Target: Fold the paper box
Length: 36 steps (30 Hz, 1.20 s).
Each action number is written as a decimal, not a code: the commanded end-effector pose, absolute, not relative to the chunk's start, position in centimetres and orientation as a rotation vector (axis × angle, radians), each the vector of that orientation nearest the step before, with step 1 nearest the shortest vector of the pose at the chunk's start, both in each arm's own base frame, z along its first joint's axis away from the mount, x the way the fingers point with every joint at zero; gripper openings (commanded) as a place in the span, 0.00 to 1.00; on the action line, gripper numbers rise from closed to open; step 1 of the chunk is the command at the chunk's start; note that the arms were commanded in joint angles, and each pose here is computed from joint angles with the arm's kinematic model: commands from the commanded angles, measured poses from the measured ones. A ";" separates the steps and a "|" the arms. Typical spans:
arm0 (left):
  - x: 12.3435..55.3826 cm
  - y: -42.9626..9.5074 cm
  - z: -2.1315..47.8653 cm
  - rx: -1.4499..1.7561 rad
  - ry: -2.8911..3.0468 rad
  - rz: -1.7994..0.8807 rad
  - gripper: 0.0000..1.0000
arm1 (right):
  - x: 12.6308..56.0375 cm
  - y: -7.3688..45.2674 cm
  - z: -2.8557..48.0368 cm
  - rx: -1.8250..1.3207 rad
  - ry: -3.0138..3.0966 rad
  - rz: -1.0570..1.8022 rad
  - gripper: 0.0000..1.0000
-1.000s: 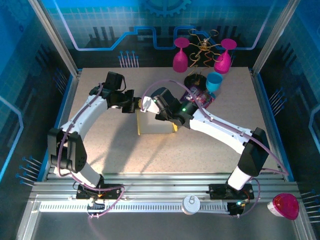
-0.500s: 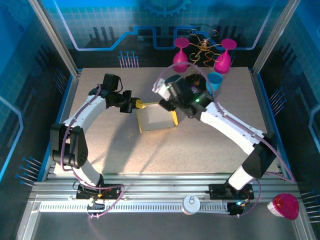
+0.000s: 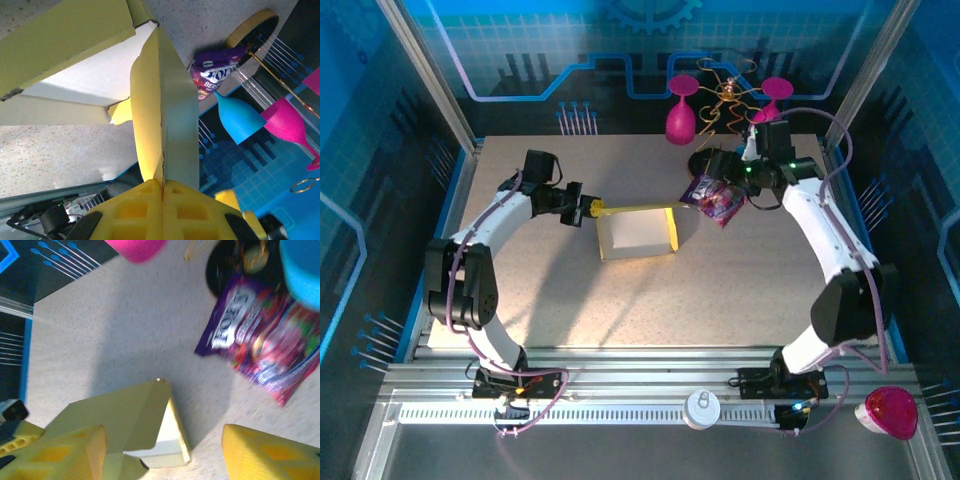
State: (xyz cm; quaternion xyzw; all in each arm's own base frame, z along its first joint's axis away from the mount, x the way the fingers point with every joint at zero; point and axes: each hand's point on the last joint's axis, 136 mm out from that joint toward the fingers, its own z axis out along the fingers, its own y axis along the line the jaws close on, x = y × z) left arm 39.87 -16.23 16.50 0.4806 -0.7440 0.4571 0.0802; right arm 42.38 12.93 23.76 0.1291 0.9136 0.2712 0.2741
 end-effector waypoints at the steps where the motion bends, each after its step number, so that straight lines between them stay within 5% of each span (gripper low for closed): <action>1: 40.1 -16.5 17.1 1.303 -2.240 1.427 0.00 | 41.0 15.7 21.5 0.548 2.626 0.972 0.60; 36: 40.0 -16.3 17.0 1.264 -2.240 1.460 0.00 | 39.8 23.0 16.5 0.573 2.826 1.176 0.43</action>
